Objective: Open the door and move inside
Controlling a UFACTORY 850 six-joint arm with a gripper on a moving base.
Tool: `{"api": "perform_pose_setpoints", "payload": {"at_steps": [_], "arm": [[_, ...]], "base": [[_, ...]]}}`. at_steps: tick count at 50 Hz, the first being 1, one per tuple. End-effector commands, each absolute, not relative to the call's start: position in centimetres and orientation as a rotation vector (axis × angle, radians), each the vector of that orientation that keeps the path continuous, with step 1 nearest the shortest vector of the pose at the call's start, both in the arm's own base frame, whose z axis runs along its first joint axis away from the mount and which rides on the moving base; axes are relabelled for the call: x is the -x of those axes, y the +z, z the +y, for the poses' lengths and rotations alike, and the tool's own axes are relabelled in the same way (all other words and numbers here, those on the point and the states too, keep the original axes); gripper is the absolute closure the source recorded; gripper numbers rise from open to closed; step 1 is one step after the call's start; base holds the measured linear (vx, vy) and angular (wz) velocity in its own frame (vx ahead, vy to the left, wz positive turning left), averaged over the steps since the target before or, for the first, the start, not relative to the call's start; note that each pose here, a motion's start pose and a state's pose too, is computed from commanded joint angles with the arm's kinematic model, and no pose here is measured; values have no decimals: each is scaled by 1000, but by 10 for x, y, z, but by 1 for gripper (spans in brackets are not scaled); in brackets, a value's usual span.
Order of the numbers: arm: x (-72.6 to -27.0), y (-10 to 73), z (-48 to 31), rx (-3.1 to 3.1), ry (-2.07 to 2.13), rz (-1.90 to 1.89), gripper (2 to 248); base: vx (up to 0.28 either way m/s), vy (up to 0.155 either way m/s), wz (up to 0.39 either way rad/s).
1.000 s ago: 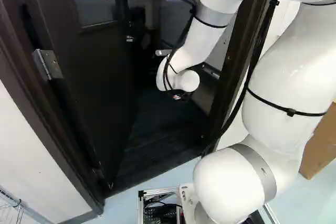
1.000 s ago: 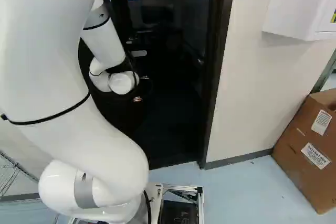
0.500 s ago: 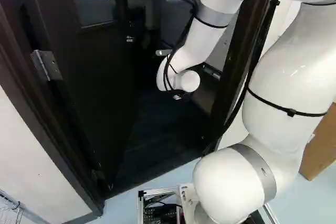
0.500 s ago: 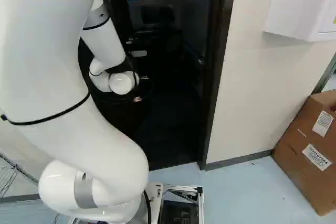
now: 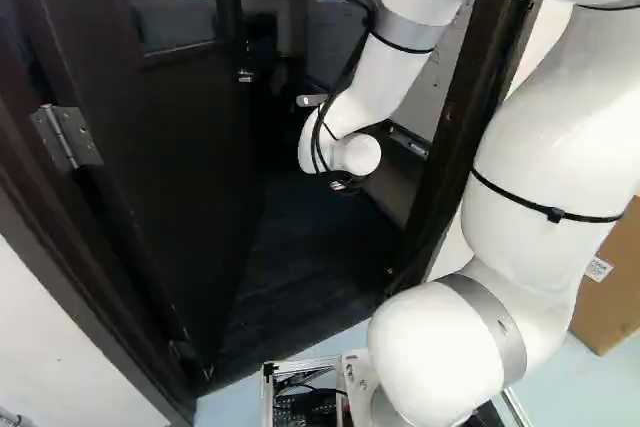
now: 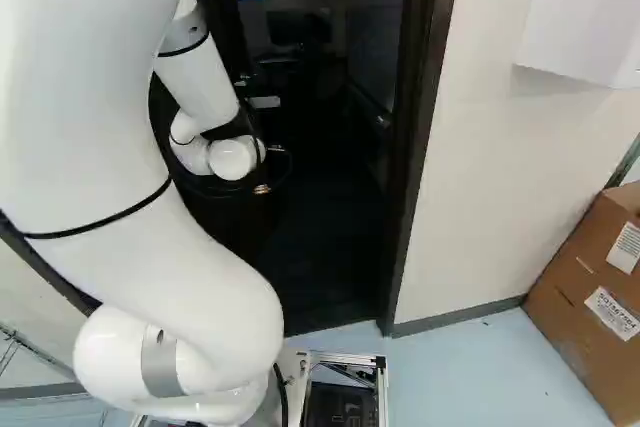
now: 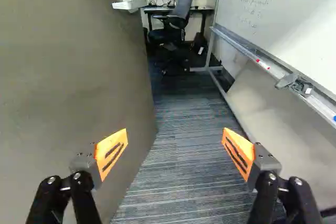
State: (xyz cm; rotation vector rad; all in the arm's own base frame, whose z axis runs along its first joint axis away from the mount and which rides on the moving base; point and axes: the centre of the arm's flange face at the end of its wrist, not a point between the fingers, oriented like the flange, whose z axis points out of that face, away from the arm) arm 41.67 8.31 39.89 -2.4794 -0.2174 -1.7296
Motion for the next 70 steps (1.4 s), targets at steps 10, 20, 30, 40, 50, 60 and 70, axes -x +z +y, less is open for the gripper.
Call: {"api": "perform_pose_setpoints", "payload": {"at_steps": [10, 20, 30, 40, 50, 60, 70], "arm": [[-417, 399, 83, 2479, -1730, -217, 3], [-417, 399, 83, 2479, -1730, -217, 3], [-417, 399, 83, 2479, -1730, -217, 3], [-417, 399, 83, 2479, -1730, -217, 3], [-417, 399, 83, 2479, -1730, -217, 3], [-417, 399, 83, 2479, -1730, -217, 3], [-419, 399, 84, 2479, -1730, -219, 3]], "base": [[158, 9, -3], [157, 38, -13], [156, 61, -25], [158, 70, -23], [119, 67, -29], [12, 9, 1], [0, 0, 0]]}}
